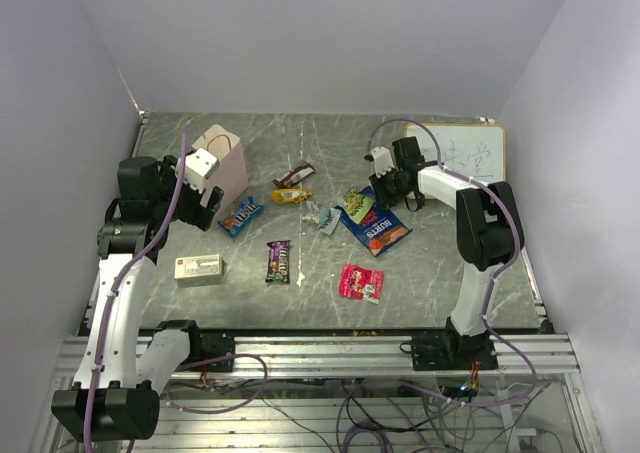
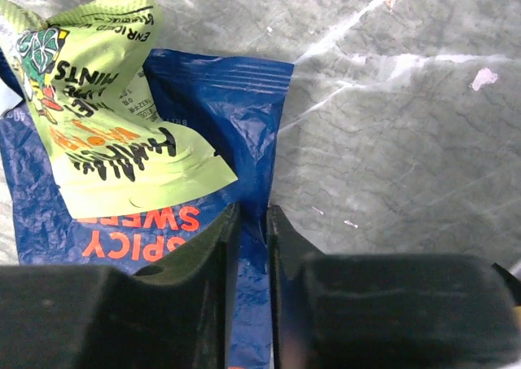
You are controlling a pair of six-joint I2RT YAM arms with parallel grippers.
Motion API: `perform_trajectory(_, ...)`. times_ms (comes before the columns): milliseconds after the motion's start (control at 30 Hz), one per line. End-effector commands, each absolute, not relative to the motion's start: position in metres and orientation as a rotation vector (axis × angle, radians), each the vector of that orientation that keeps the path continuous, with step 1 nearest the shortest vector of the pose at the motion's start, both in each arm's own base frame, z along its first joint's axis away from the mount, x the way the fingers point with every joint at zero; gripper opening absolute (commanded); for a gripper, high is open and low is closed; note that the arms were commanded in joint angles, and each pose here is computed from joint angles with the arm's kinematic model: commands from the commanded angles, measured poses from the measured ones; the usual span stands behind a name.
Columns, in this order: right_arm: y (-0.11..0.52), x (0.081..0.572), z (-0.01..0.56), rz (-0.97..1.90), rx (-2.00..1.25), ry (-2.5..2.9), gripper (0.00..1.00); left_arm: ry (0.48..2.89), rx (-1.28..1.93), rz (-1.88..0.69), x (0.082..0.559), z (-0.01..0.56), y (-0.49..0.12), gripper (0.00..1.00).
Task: Place the snacks into the paper bag
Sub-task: Pick up the snack from the center of the board.
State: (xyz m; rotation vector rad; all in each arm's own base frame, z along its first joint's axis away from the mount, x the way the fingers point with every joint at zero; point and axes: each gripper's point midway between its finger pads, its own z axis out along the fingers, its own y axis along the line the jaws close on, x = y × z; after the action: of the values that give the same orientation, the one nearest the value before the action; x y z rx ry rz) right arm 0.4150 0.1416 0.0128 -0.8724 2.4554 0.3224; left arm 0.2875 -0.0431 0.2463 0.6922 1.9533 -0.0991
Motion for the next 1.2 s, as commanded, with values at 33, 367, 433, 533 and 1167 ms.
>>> perform_trajectory(33,0.131,0.394,-0.019,0.348,-0.885,2.561,0.1,1.934,0.736,-0.159,0.274,0.253,-0.055,0.92)
perform_trajectory(367,0.141,0.408,0.061,0.379,-0.871,2.346,0.0,1.926,0.784,-0.23,0.267,0.257,-0.066,0.88)
perform_trajectory(433,0.142,0.409,0.078,0.374,-0.866,2.293,0.0,1.914,0.79,-0.241,0.267,0.259,-0.069,0.87)
perform_trajectory(533,0.141,0.411,0.106,0.344,-0.854,2.216,0.0,1.912,0.793,-0.25,0.27,0.26,-0.07,0.87)
perform_trajectory(1167,0.163,0.401,0.213,0.39,-0.944,1.82,0.0,1.765,1.058,-0.49,0.272,0.282,-0.168,0.83)
